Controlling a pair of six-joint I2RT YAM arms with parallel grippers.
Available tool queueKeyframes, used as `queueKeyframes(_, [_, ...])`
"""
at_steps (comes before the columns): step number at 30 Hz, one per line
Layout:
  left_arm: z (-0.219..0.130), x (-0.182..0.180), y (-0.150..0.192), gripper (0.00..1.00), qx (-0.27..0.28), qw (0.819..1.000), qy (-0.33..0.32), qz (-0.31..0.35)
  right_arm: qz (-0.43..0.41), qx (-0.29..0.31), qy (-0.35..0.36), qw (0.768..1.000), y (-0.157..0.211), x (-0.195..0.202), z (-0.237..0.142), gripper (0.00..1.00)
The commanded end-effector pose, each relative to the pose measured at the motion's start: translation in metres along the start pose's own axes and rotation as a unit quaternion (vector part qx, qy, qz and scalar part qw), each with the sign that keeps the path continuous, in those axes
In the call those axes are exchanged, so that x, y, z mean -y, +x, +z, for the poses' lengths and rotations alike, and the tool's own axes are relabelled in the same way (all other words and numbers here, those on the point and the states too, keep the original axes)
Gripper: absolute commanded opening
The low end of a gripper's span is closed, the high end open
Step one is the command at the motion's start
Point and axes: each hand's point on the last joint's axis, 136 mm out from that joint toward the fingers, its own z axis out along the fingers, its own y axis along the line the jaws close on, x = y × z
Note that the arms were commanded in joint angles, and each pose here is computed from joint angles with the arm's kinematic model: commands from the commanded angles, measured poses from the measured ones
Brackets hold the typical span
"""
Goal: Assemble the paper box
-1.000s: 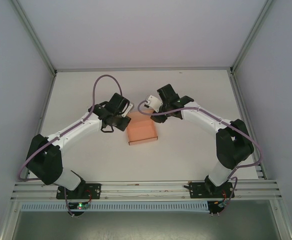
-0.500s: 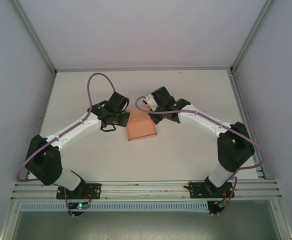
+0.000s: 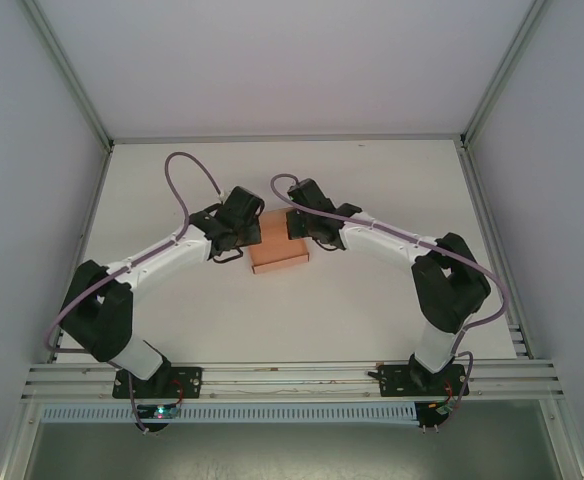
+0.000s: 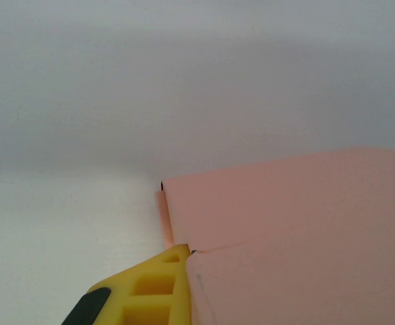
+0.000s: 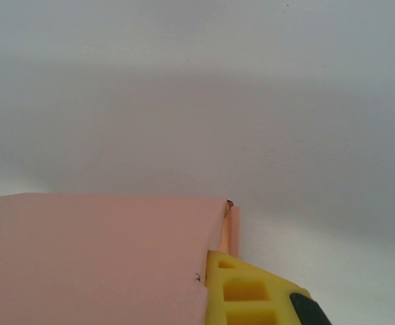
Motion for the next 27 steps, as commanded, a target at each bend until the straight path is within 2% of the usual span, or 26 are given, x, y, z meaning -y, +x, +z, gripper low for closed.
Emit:
queueKeyframes(1, [0.004,0.028,-0.007,0.0,0.015,0.999,0.039,-0.034,0.025,0.036,-0.064,0.997,-0.015,-0.039,-0.009,0.02])
queueKeyframes(10, [0.016,0.03,0.014,0.0,-0.001,0.998,0.046,-0.042,0.0,0.061,-0.033,0.998,0.008,-0.023,-0.015,0.02])
queueKeyframes(15, [0.007,0.029,0.032,0.01,-0.003,0.999,0.04,0.008,-0.029,0.093,-0.008,0.995,0.017,-0.014,-0.022,0.03])
queueKeyframes(18, [0.0,0.025,0.043,0.08,-0.007,0.999,0.046,0.02,-0.045,0.105,0.014,0.993,0.031,0.0,-0.024,0.03])
queueKeyframes(25, [-0.013,0.022,0.063,0.32,-0.022,0.996,0.076,0.031,-0.07,0.121,0.031,0.99,0.071,0.018,-0.024,0.03])
queueKeyframes(26, [-0.016,0.022,0.063,0.38,-0.02,0.996,0.077,0.032,-0.073,0.126,0.034,0.989,0.075,0.019,-0.025,0.03])
queueKeyframes(27, [-0.019,0.021,0.064,0.51,-0.02,0.996,0.077,0.034,-0.076,0.13,0.036,0.988,0.079,0.02,-0.026,0.03])
